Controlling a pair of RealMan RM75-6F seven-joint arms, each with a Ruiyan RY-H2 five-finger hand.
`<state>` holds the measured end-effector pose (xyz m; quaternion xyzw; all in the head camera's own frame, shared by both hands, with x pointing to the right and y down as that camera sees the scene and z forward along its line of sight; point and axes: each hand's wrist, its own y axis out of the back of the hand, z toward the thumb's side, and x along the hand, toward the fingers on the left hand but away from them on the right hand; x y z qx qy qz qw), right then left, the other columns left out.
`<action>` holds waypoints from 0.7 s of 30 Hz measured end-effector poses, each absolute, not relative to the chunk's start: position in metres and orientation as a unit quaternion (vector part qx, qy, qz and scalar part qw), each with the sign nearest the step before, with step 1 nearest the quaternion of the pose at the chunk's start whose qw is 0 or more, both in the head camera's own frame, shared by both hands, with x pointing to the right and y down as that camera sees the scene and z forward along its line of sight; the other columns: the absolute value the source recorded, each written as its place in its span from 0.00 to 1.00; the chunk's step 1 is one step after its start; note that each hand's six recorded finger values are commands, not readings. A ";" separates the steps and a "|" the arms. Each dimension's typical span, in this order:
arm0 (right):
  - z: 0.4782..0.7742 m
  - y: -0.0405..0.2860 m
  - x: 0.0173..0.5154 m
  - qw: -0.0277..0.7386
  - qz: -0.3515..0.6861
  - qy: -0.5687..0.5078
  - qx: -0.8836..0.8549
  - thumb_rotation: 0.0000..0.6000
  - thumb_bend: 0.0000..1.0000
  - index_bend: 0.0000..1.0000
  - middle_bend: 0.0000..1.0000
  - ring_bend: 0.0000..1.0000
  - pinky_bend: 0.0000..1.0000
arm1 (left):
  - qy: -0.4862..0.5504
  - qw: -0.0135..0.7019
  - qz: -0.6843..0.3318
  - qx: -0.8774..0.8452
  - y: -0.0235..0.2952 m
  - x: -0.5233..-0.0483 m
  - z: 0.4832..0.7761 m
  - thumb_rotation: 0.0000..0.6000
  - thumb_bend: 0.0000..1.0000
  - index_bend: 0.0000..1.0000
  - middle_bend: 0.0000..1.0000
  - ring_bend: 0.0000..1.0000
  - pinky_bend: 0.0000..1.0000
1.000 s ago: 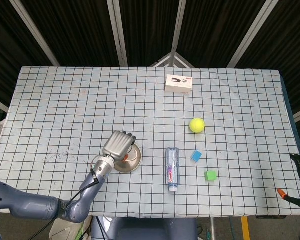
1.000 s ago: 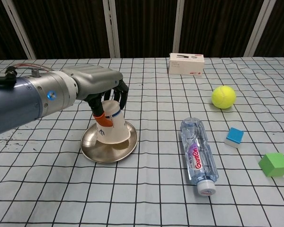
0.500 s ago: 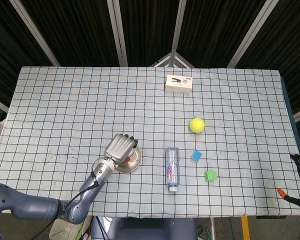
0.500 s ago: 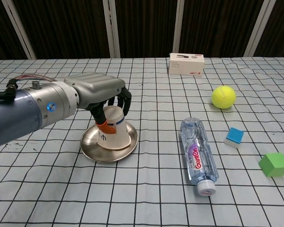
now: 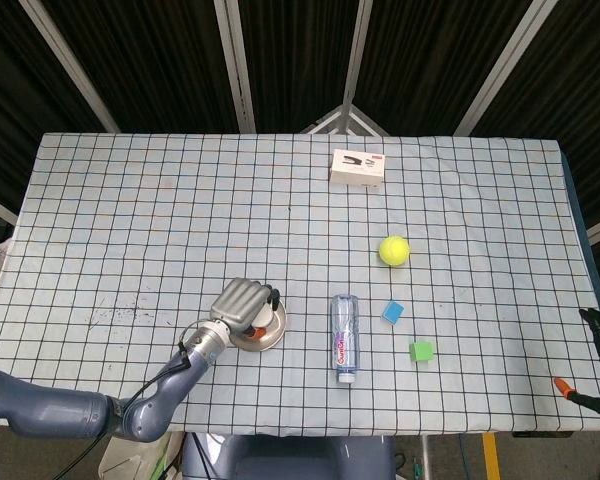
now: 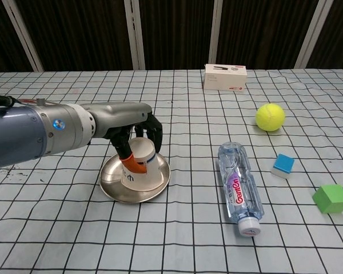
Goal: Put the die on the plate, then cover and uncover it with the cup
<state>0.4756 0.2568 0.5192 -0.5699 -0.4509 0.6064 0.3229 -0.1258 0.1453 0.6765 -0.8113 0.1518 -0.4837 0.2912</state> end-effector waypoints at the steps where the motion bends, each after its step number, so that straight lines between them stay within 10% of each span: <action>1: 0.519 0.257 0.476 0.323 0.606 -0.451 -0.570 1.00 0.13 0.13 0.14 0.10 0.02 | 0.152 0.288 -0.480 -0.814 0.145 -0.126 0.675 1.00 0.41 0.56 0.43 0.40 0.49; 21: 0.518 0.256 0.477 0.322 0.606 -0.454 -0.568 1.00 0.13 0.13 0.14 0.10 0.02 | 0.139 0.269 -0.475 -0.826 0.151 -0.130 0.676 1.00 0.43 0.59 0.47 0.43 0.50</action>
